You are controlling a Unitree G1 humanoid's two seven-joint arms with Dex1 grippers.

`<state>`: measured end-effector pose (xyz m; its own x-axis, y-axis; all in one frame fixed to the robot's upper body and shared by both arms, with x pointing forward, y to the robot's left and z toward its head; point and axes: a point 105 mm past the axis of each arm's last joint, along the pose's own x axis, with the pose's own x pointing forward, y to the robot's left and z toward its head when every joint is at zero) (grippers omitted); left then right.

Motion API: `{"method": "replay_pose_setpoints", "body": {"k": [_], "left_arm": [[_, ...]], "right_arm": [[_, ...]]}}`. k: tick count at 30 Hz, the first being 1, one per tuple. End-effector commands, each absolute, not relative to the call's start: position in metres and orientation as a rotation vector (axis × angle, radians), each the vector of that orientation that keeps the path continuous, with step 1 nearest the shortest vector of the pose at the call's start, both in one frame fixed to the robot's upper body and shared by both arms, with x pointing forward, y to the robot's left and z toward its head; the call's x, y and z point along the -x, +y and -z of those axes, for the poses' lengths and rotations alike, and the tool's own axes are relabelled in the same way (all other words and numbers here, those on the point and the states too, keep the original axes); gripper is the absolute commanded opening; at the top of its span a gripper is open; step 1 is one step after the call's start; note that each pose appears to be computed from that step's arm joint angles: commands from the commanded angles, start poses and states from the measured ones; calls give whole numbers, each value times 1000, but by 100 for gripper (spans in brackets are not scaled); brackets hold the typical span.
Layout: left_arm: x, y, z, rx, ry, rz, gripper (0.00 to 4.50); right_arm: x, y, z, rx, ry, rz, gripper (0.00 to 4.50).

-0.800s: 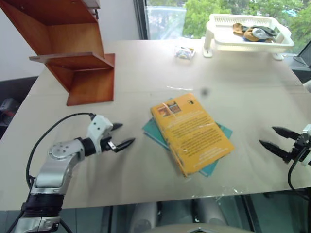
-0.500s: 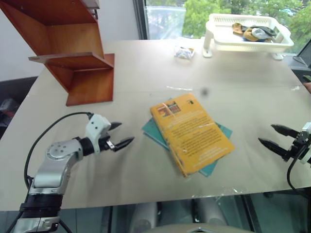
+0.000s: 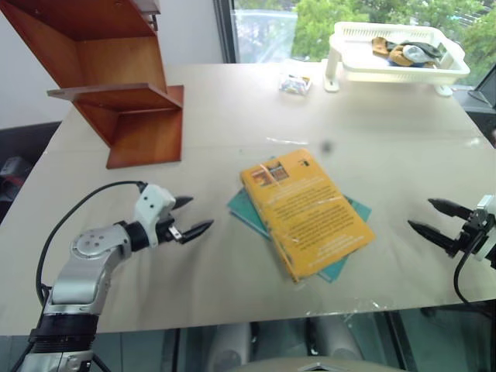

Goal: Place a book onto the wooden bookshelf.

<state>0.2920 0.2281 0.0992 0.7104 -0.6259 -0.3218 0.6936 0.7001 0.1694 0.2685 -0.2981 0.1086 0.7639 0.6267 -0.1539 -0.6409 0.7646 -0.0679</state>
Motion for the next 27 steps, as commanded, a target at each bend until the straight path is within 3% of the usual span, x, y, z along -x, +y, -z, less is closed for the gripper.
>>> {"method": "replay_pose_setpoints", "body": {"k": [1, 12, 27], "left_arm": [[-294, 226, -110, -311, 203, 751, 446], [-303, 219, -131, -355, 148, 821, 446], [-265, 210, -196, -377, 137, 1155, 446]], "right_arm": [[-268, -298, -116, 144, 103, -697, 450], [-277, -283, -121, 100, 39, -701, 450], [-290, -248, -116, 114, 43, -823, 450]]}}
